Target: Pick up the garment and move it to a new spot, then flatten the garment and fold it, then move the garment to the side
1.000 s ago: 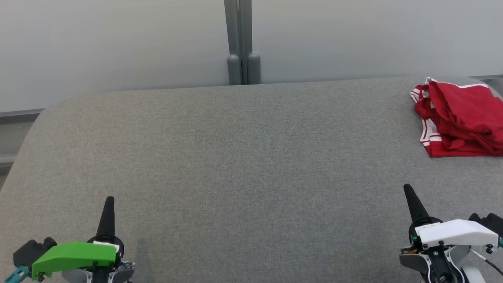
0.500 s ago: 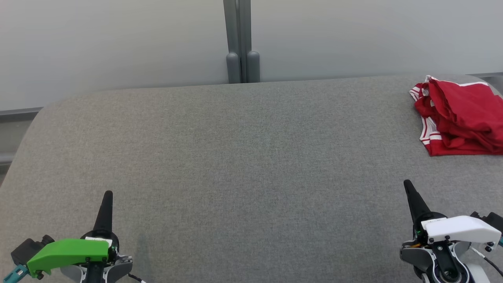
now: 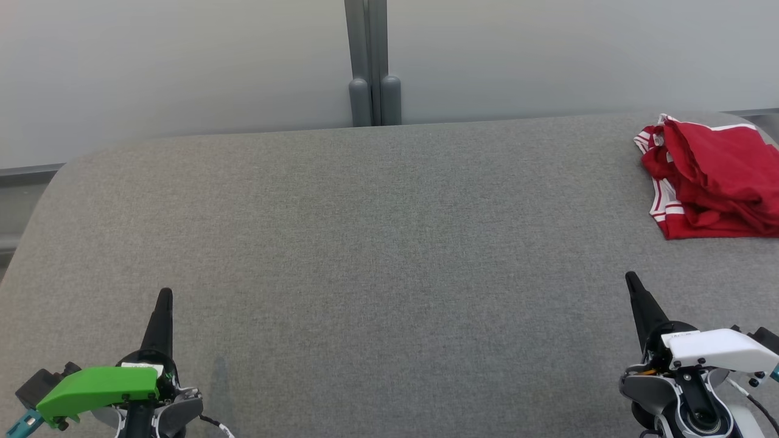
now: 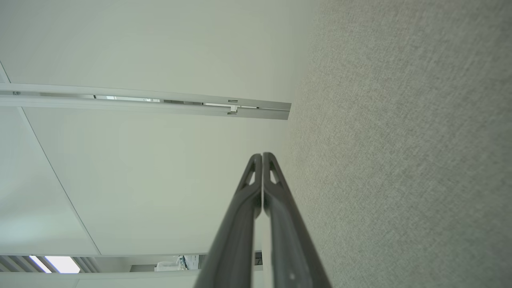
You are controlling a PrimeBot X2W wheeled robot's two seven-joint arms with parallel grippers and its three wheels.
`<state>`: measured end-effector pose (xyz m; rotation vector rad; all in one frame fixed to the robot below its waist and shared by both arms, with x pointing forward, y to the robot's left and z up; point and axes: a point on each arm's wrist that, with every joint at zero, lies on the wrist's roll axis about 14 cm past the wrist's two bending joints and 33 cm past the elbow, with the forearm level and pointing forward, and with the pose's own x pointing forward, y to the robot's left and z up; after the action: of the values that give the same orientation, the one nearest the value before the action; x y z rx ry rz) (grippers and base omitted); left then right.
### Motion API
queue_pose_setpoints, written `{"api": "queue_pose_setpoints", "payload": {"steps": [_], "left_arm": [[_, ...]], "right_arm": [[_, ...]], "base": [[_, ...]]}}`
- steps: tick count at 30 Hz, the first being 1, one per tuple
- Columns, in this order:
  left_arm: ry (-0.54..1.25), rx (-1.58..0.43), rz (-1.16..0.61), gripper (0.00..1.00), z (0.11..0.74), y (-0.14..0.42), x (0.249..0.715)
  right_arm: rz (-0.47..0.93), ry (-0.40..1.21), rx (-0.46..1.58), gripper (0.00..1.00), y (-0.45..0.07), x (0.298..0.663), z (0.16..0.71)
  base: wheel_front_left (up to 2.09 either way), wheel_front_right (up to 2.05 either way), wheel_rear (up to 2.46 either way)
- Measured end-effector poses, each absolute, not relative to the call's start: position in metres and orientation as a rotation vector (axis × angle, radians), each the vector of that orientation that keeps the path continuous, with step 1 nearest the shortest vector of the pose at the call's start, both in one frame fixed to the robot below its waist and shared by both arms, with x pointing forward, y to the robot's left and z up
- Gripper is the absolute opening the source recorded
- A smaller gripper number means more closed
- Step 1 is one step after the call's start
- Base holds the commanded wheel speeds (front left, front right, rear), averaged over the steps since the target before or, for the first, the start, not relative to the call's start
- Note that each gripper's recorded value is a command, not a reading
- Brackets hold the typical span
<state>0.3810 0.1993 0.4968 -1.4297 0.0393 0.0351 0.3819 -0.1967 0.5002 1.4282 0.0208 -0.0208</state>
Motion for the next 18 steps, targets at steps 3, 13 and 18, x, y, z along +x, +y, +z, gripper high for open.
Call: {"api": "queue_pose_setpoints", "payload": {"steps": [3,13,18], "left_arm": [[0.037,-1.451,0.034,0.0,0.497,0.1993,0.3815],[0.022,-1.517,0.02,0.0,0.5008,0.1995,0.3847],[0.017,-1.548,0.016,0.0,0.502,0.1998,0.3861]], "right_arm": [[-0.018,0.017,1.448,0.0,-0.1972,0.3832,0.5015],[-0.013,0.013,1.517,0.0,-0.1984,0.3855,0.5029],[-0.009,0.011,1.549,0.0,-0.1989,0.3865,0.5036]], "base": [[0.0,0.0,0.0],[0.0,0.0,0.0],[0.0,0.0,0.0]]}}
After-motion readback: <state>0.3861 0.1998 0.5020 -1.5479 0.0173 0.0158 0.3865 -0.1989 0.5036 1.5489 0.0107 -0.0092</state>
